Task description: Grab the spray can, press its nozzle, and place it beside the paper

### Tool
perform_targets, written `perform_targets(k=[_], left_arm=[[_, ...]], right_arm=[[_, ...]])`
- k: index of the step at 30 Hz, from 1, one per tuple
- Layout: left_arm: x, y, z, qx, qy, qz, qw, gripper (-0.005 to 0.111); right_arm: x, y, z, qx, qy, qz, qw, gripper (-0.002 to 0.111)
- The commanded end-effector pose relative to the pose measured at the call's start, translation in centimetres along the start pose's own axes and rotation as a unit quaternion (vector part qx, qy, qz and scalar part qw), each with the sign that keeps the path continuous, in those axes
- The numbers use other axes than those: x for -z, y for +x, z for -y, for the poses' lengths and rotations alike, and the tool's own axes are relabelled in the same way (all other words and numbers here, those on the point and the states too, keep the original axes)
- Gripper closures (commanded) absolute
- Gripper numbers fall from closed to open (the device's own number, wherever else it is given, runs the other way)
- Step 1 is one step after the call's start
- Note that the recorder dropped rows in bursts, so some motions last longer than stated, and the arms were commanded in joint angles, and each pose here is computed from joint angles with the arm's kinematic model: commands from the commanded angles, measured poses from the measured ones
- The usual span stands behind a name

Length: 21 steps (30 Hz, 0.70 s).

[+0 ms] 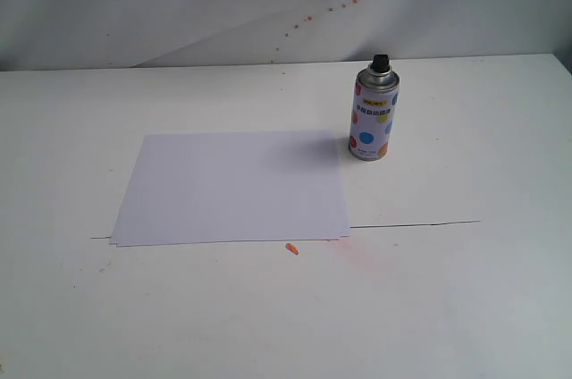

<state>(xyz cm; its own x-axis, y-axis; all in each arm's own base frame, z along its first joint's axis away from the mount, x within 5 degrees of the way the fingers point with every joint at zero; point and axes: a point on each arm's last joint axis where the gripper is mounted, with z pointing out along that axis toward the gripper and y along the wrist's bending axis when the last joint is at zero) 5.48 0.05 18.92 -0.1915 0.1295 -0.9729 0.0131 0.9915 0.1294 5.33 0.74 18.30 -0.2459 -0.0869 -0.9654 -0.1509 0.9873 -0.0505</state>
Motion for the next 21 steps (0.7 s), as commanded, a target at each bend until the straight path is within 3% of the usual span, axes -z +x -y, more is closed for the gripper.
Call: perform_targets(k=[1, 11, 21], left_arm=[[-0.03, 0.2, 0.04, 0.021, 0.002, -0.004, 1.0, 0.107], [-0.03, 0.2, 0.04, 0.068, 0.002, -0.004, 0.998, 0.107], [-0.03, 0.13, 0.03, 0.071, 0.002, 0.0, 0.997, 0.107]], right_arm=[[0.01, 0.07, 0.05, -0.001, 0.005, 0.002, 1.0, 0.108], [0.01, 0.07, 0.05, -0.001, 0.005, 0.002, 1.0, 0.108], [0.01, 0.07, 0.05, -0.001, 0.005, 0.002, 1.0, 0.108]])
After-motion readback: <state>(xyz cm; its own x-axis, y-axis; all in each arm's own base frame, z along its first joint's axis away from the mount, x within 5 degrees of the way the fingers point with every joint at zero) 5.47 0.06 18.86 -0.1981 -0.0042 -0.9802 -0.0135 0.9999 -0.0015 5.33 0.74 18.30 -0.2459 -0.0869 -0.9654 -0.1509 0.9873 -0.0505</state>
